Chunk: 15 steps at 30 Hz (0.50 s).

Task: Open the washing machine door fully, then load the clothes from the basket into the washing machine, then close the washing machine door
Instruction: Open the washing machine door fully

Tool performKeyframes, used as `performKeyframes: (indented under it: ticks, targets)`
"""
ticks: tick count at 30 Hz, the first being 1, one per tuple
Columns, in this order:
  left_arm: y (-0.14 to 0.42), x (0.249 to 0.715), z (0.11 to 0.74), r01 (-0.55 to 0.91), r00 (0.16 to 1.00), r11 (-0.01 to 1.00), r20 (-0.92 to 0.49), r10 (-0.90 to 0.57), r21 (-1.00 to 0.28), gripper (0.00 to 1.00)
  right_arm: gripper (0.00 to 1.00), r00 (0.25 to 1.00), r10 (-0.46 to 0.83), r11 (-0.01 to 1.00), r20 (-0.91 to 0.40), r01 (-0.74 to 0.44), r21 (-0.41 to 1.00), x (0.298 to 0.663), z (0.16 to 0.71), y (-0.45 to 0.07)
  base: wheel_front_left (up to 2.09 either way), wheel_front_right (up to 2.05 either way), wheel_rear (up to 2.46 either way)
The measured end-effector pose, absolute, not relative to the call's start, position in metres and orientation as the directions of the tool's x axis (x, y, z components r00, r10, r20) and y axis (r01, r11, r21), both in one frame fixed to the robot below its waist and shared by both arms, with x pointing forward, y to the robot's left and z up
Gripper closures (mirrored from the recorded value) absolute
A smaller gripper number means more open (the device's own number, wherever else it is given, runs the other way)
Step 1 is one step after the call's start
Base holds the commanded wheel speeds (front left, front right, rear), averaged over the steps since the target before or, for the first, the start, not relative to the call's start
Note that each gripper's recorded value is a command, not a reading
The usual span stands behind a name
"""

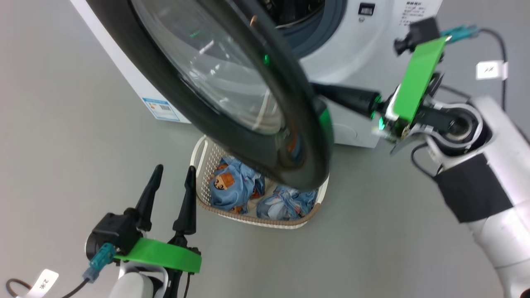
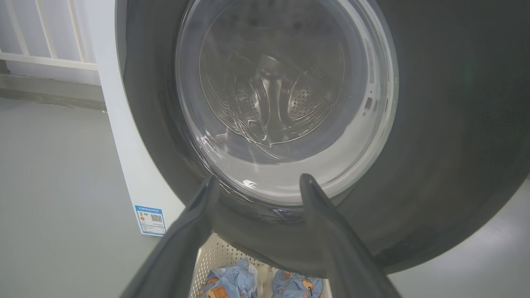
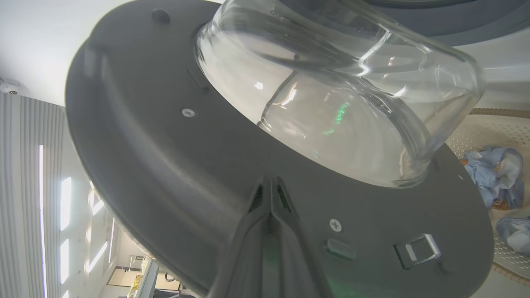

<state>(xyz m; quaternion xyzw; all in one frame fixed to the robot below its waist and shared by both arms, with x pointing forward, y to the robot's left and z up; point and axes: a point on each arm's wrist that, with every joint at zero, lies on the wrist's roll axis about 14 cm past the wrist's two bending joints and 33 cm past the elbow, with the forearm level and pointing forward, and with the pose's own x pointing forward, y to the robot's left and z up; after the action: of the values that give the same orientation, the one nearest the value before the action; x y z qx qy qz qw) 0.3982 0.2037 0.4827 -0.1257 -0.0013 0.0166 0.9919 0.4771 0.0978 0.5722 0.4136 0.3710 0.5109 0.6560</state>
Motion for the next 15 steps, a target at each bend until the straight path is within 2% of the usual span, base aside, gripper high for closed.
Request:
performKeyframes:
  ticks: [15]
  targets:
    - [0.22,0.369,0.491,-0.082,0.996,0.965,0.017,0.089,-0.25,0.0,1.0,0.034,0.998,0.054,-0.045,-0.359,0.932,0.408,0.577,0.13,0.0,0.0,0.0]
